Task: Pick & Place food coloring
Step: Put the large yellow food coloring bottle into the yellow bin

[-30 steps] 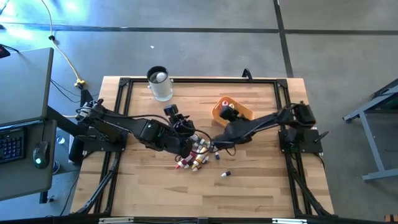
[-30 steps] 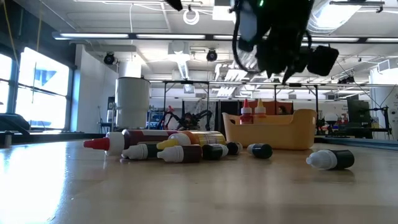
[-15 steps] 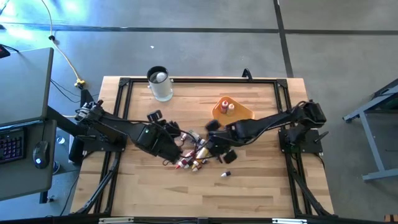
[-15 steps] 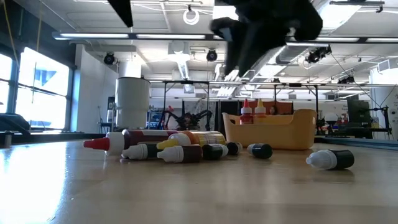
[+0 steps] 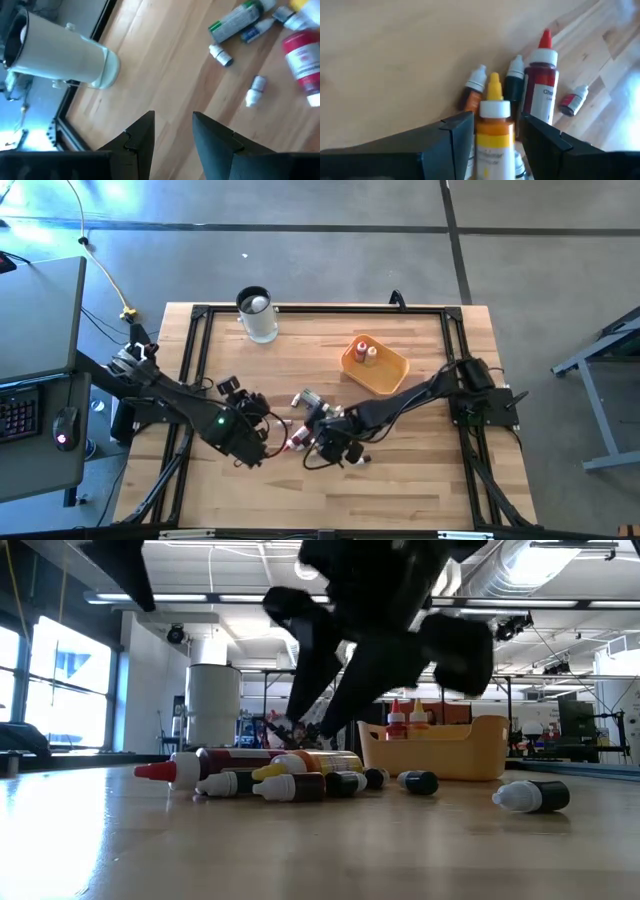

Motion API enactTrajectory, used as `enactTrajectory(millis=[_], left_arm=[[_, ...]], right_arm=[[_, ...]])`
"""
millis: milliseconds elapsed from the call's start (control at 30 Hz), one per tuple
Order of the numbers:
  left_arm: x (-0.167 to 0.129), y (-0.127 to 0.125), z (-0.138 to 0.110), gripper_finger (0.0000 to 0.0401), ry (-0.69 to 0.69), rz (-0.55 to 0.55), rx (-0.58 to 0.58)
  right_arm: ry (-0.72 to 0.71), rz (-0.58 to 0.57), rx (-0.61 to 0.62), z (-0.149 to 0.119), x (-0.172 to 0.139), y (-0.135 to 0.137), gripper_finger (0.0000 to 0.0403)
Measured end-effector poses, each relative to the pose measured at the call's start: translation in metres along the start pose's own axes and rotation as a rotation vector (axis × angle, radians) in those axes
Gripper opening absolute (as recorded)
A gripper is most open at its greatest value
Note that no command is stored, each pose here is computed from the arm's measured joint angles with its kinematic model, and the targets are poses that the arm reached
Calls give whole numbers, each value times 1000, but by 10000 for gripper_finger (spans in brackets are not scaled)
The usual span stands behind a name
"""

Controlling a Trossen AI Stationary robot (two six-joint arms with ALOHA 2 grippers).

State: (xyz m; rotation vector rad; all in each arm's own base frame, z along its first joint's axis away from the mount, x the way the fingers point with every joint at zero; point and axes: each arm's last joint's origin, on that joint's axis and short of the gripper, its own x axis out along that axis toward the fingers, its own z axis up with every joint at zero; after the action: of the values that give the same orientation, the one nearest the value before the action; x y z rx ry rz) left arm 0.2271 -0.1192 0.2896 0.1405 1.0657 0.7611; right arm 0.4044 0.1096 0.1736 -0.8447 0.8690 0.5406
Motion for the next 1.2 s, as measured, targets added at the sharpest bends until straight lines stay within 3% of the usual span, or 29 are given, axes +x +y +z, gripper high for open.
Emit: enactTrajectory(millis=[367,767,1000,1200], left_arm=[[7,-4,-4,129,7,-6,-29],[7,-6,-3,129,10,-21,-40],[7,-6,-3,129,9,-23,-45],[7,-6,-3,129,7,-23,-45]], right_arm=[[23,-63,-87,-2,33,4,151],[91,11,145,-24,34,-4,151],[135,42,156,-31,33,-4,148],[159,21,152,-31,32,-3,114]])
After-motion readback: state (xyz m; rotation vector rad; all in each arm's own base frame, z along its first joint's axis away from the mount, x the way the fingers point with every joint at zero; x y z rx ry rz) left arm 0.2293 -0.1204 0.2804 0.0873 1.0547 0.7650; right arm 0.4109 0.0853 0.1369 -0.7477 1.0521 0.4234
